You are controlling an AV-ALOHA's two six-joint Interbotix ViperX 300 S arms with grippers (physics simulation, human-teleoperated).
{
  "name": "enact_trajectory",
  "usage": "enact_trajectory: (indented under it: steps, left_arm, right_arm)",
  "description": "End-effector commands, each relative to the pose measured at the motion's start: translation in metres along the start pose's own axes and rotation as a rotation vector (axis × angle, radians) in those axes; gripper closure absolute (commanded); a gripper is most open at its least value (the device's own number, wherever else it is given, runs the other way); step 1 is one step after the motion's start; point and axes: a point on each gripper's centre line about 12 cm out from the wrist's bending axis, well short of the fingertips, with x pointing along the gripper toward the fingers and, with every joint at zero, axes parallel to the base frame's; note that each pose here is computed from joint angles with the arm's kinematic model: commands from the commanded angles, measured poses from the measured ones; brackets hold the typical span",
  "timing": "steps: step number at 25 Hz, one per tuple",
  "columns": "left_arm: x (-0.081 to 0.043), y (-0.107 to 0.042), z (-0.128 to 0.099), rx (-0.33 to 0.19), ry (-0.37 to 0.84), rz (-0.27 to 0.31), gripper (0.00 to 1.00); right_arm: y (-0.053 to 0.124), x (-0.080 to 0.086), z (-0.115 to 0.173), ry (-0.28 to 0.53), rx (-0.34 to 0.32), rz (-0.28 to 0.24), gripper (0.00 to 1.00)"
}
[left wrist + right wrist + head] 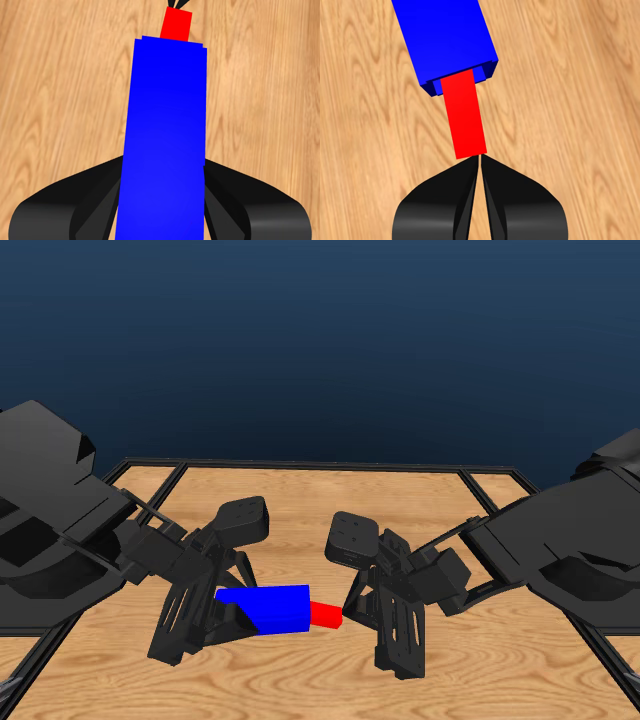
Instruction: Insert peg into socket
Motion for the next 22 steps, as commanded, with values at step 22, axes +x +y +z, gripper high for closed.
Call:
enact_trajectory:
  steps: [22]
  left_arm:
    - [-0.016,-0.017,-0.01,-0.128,-0.047,0.366,1.0]
  right_arm:
    - [-0.002,0.02,0.067,-0.201,-0.01,0.156,1.0]
